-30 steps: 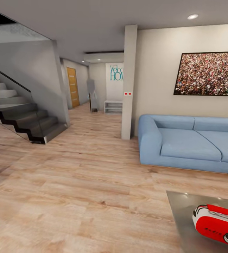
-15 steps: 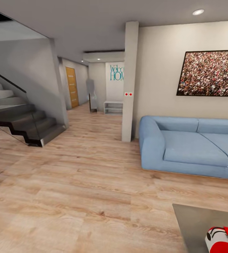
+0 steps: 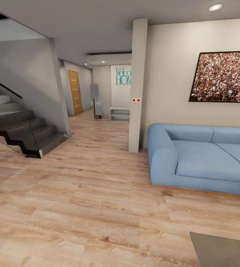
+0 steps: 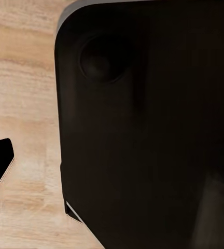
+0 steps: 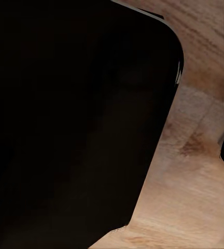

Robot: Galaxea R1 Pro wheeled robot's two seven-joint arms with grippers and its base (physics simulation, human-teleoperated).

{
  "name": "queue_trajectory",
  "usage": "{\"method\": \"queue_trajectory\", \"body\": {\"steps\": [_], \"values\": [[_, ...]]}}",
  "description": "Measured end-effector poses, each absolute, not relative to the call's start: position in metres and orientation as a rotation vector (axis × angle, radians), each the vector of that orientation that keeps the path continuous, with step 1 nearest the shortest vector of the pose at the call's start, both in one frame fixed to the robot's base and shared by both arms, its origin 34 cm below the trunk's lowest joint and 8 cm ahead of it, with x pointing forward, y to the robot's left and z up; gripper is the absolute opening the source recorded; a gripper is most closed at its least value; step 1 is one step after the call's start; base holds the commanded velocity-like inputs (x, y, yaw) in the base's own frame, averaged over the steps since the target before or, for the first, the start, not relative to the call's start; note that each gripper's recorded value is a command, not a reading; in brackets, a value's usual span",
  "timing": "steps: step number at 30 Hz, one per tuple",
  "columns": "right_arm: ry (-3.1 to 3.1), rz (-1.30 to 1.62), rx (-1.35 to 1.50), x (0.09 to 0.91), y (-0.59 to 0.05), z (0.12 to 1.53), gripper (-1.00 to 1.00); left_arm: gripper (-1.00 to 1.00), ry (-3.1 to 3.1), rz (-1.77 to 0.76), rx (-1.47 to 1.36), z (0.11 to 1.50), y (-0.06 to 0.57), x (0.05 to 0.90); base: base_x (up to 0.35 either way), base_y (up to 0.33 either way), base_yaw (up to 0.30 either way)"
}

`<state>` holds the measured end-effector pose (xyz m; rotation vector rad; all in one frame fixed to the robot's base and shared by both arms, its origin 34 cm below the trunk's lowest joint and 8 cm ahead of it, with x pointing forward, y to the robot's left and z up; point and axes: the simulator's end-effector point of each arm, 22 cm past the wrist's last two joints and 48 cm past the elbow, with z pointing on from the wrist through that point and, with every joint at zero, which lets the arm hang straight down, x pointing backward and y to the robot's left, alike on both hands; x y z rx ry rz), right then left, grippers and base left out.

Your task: Turn on the radio receiver that's on the table in the living room.

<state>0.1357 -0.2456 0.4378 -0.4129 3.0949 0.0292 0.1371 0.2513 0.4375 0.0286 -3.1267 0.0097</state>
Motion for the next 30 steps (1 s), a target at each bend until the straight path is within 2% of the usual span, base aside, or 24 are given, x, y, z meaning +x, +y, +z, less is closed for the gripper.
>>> {"method": "queue_trajectory", "body": {"steps": [30], "values": [[3.095,0.029,-0.413,0.1357,-0.2456,0.4378,1.0,1.0,-3.13,0.011,0.029,0.4375,0.2505,0.1376,0.327,0.0,0.0]]}}
